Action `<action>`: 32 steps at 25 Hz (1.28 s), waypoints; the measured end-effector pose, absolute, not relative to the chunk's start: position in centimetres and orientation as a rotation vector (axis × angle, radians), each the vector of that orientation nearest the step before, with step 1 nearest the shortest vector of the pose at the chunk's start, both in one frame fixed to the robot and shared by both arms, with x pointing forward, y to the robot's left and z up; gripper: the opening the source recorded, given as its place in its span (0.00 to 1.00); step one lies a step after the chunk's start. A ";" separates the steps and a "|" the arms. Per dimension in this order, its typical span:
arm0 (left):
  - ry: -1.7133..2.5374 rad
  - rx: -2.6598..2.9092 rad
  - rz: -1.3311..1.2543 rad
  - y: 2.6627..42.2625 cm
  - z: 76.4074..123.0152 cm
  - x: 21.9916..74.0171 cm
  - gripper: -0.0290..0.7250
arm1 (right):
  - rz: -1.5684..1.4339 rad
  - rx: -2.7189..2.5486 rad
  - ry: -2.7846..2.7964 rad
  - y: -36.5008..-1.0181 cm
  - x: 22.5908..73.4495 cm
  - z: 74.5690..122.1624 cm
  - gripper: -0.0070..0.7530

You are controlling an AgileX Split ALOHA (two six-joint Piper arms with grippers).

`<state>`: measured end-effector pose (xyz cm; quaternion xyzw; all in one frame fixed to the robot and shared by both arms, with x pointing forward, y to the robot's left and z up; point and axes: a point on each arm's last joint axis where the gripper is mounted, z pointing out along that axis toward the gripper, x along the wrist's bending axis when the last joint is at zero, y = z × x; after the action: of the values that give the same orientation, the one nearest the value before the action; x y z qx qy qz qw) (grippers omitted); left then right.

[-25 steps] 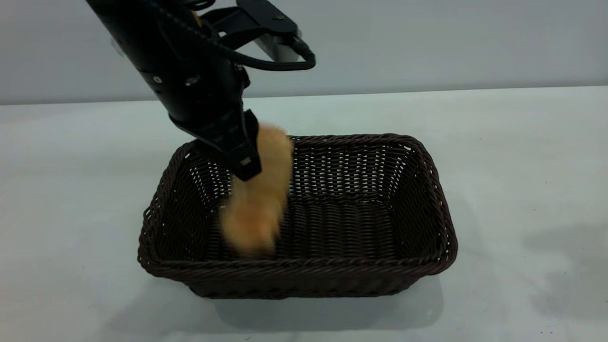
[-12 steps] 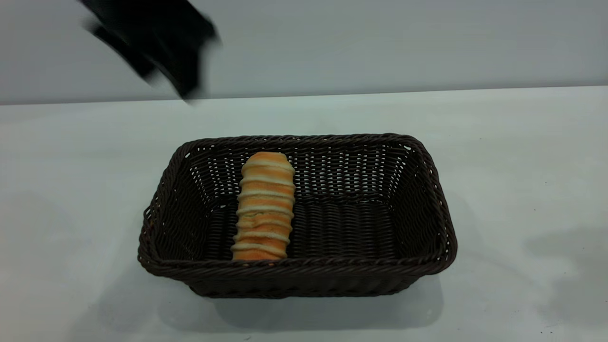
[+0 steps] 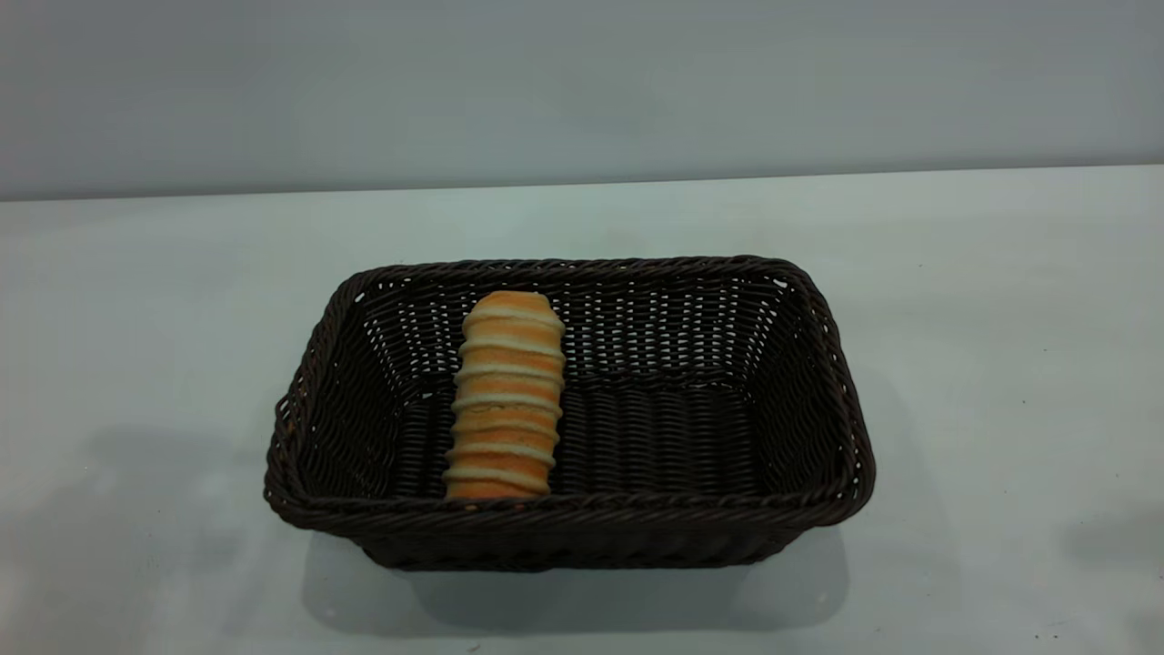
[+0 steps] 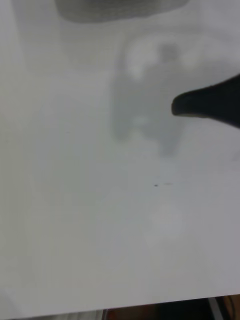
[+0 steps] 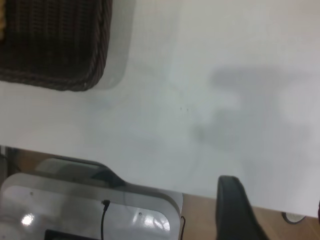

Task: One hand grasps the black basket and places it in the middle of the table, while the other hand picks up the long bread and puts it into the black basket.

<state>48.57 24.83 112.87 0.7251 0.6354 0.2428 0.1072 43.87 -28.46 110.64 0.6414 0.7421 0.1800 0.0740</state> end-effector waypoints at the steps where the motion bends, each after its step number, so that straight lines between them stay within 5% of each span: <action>1: 1.860 2.108 0.718 25.2 113.3 47.2 0.77 | 0.546 1.920 2.224 -28.4 43.3 110.7 0.56; 16: 1.755 1.847 0.735 29.5 109.9 32.4 0.77 | 0.661 1.879 2.239 -27.8 34.9 106.2 0.56; 32: 1.619 1.703 0.729 31.8 106.8 23.6 0.77 | 0.806 1.528 2.055 -28.1 26.9 106.7 0.56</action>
<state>23.64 31.76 106.81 0.6525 0.6203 0.2793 0.3340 26.86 -28.15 106.73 0.5542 0.7456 0.2925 0.2265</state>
